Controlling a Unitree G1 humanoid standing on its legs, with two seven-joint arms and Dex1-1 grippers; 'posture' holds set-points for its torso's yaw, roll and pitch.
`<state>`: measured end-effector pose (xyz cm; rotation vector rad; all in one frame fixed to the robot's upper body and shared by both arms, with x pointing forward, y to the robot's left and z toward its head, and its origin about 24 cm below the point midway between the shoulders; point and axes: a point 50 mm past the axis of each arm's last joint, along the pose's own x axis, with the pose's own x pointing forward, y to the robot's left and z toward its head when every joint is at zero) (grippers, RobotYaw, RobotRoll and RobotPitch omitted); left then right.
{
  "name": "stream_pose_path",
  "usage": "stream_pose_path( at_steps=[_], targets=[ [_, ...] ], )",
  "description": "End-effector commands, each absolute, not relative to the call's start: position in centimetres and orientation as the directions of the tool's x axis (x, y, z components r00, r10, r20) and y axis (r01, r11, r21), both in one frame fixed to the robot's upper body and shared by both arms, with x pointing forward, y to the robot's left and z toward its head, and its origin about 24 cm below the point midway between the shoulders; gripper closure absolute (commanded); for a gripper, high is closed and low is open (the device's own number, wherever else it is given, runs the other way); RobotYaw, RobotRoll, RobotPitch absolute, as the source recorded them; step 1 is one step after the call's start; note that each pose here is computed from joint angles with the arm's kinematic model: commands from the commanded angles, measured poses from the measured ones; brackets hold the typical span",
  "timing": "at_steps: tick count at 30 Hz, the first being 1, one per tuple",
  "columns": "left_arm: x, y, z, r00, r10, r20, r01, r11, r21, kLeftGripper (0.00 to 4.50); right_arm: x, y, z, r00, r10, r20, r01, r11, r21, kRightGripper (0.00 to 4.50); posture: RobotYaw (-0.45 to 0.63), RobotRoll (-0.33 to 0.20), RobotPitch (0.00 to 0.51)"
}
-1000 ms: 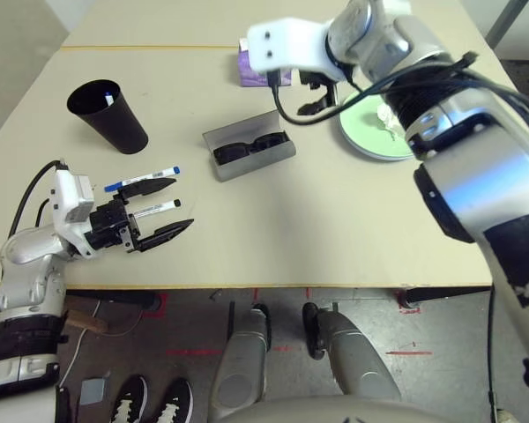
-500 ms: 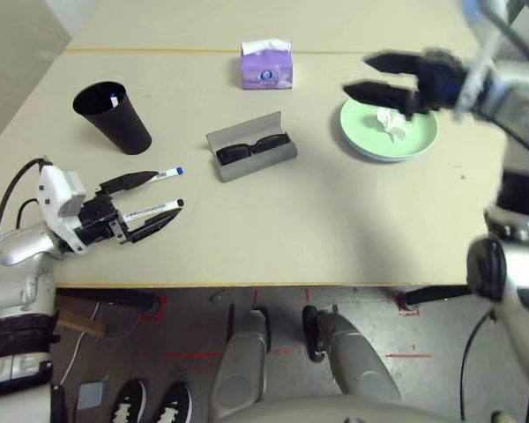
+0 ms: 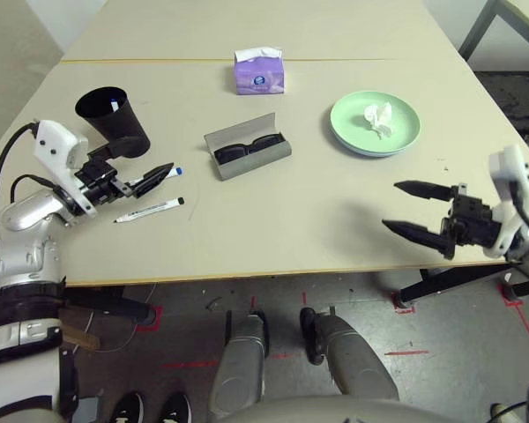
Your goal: Organize and tidy the items on the table.
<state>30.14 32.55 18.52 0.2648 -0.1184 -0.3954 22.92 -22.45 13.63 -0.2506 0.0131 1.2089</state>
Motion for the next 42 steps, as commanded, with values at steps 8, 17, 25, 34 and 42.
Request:
stream_pose_path(
  at_steps=[8,17,25,34,42],
  targets=[
    [32.9,30.7,17.5,0.947,-0.318,0.039,0.302,0.927,0.224,3.41,24.0,-23.1,12.6,0.361,0.931,0.057,-0.908,0.365,-0.204,0.0,-0.06,0.0,0.261],
    [34.7,29.4,17.0,0.953,-0.302,0.034,0.288,0.933,0.214,4.46,24.7,-24.3,12.1,0.487,0.867,0.103,-0.845,0.498,-0.194,0.0,-0.08,0.0,0.26],
    [36.7,27.0,16.1,0.926,-0.376,0.003,0.367,0.906,0.212,4.46,25.0,-24.5,13.1,0.58,0.8,0.152,-0.772,0.6,-0.211,0.0,-0.12,0.0,0.253],
    [37.6,24.9,15.3,0.898,-0.441,-0.014,0.432,0.873,0.227,4.46,25.0,-24.5,13.4,0.599,0.788,0.143,-0.757,0.615,-0.221,0.0,-0.14,0.0,0.244],
    [37.5,23.9,14.6,0.856,-0.516,-0.034,0.509,0.829,0.231,4.46,25.2,-24.6,13.7,0.607,0.783,0.137,-0.75,0.621,-0.229,0.0,-0.14,0.0,0.233]
  ],
)
